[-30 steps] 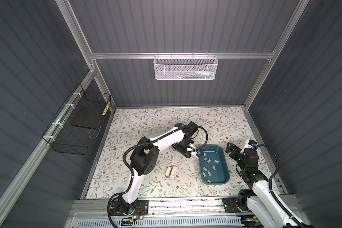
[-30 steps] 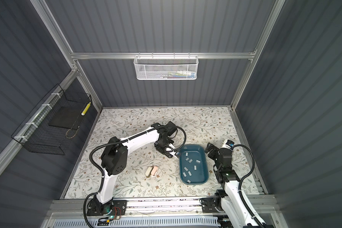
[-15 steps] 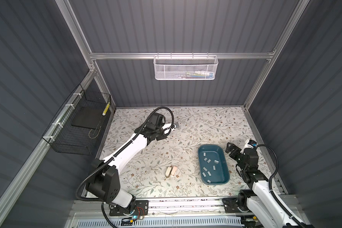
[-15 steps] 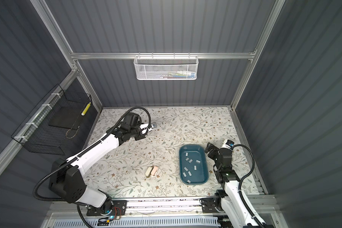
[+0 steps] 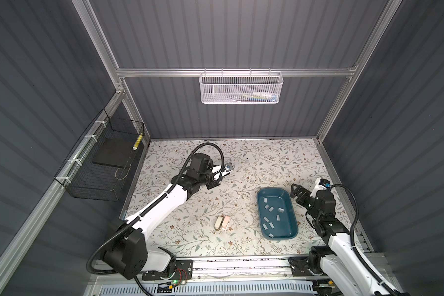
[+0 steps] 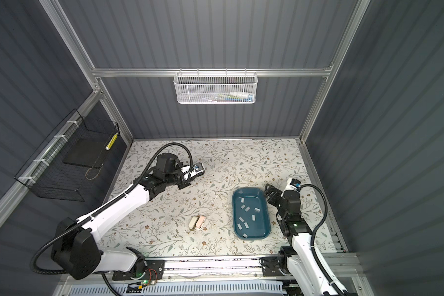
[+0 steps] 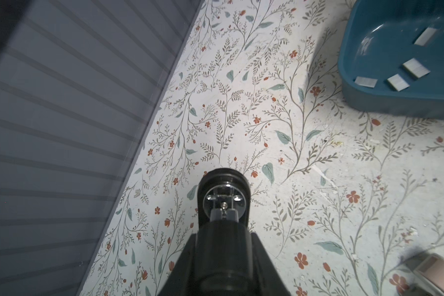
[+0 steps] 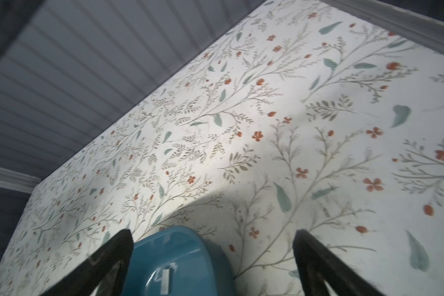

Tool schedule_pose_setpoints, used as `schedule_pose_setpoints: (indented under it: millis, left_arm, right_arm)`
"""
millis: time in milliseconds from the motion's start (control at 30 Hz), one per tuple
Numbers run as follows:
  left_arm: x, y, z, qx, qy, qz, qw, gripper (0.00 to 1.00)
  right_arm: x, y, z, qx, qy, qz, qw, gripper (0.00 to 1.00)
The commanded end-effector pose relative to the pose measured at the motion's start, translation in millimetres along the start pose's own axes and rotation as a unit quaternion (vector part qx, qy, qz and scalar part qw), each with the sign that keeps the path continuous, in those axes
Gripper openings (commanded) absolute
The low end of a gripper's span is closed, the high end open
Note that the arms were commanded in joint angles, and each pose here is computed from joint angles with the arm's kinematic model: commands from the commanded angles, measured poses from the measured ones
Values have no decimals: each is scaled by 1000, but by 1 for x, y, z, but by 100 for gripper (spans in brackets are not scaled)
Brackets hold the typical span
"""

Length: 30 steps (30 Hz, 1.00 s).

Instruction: Load the staples into the stapler

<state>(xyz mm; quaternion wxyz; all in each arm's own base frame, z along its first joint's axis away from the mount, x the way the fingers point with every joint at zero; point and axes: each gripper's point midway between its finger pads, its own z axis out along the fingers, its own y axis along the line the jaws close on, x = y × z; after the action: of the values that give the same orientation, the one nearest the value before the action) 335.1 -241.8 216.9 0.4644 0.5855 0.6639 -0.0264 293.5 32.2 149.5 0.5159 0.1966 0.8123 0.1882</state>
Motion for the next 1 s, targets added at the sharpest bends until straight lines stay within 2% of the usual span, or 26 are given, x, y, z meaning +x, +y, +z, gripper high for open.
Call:
schedule_pose_setpoints:
  millis: [0,100,267,567,700,833,967]
  left_arm:
    - [-35,4,-20,-17,-71,44,996,0]
    - [-37,-7,-21,-6,-93,70,993,0]
    - [-45,-28,-20,49,-111,91,988,0]
    - [-55,-79,-23,133,-155,160,966,0]
    - [-55,-82,-18,139,-146,159,966,0]
    - [-53,-83,-16,142,-145,159,966,0]
    - [-52,-80,-14,133,-138,154,969,0]
  right_arm:
    - [-7,62,-17,-94,9,-27,995,99]
    - [-3,99,-30,-144,19,-44,988,98]
    - [12,147,-39,-212,41,-51,975,92]
    - [49,216,-33,-281,102,-65,952,79]
    - [64,238,-29,-293,125,-82,944,75]
    - [67,246,-26,-300,128,-74,942,64]
    - [79,249,-16,-298,142,-77,941,58]
